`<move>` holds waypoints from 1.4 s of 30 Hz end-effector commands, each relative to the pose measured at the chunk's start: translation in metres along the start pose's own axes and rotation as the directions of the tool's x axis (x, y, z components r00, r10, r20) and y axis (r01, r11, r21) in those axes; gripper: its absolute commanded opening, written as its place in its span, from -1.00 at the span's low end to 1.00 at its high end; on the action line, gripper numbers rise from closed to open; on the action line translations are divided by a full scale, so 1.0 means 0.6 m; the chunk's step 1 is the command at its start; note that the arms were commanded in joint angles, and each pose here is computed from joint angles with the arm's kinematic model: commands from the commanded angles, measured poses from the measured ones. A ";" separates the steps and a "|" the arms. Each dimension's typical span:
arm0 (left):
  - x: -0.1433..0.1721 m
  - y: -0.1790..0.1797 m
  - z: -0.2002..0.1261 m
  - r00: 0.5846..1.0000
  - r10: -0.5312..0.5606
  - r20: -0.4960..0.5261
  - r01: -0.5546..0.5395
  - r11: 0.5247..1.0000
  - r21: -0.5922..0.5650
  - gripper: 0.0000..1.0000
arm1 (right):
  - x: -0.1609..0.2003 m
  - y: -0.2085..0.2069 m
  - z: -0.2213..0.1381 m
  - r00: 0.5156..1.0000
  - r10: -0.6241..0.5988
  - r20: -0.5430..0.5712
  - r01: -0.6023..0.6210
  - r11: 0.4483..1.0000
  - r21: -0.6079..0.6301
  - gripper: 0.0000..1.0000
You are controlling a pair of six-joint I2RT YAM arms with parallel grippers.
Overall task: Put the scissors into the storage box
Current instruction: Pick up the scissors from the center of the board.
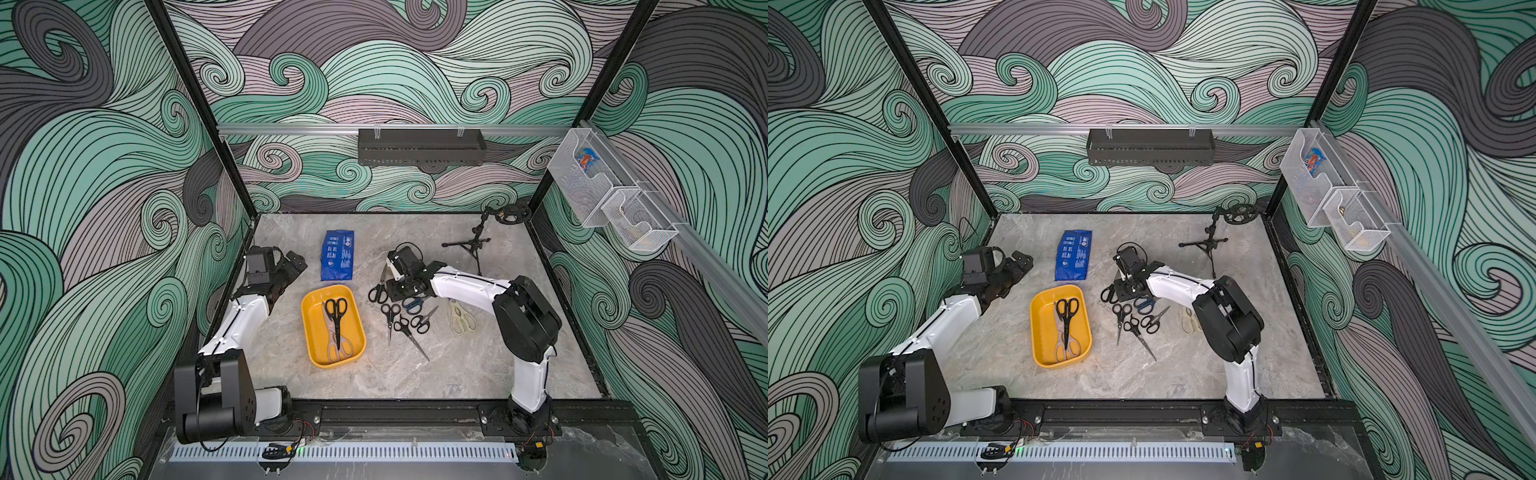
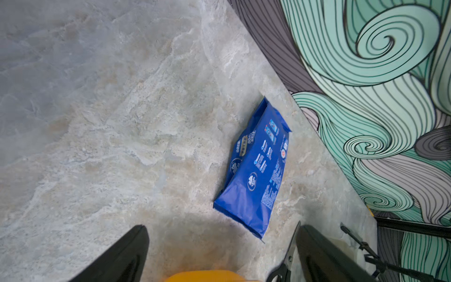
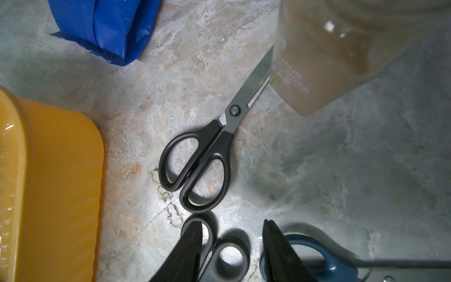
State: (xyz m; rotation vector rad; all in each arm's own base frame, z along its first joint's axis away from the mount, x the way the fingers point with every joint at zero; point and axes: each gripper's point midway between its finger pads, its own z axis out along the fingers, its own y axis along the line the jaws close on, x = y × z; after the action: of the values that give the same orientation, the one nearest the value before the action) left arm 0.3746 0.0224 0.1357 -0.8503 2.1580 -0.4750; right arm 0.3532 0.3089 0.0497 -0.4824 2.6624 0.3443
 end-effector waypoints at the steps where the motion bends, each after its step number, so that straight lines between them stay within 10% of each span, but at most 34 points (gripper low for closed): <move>1: 0.034 0.027 -0.005 0.998 0.028 -0.061 -0.031 0.999 -0.040 0.97 | 0.002 0.014 0.011 1.000 -0.022 -0.011 0.022 1.000 0.016 -0.12; 42: 0.057 0.049 -0.011 0.993 0.048 -0.107 -0.055 0.997 -0.062 0.97 | 0.038 -0.007 0.112 0.978 -0.167 -0.125 0.186 0.969 0.164 -0.82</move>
State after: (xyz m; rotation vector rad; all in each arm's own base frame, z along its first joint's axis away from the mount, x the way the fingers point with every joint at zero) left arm 0.3416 0.0178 0.1012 -0.8316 2.2958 -0.4447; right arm 0.3730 0.3295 0.0120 -0.6103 2.6276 0.1169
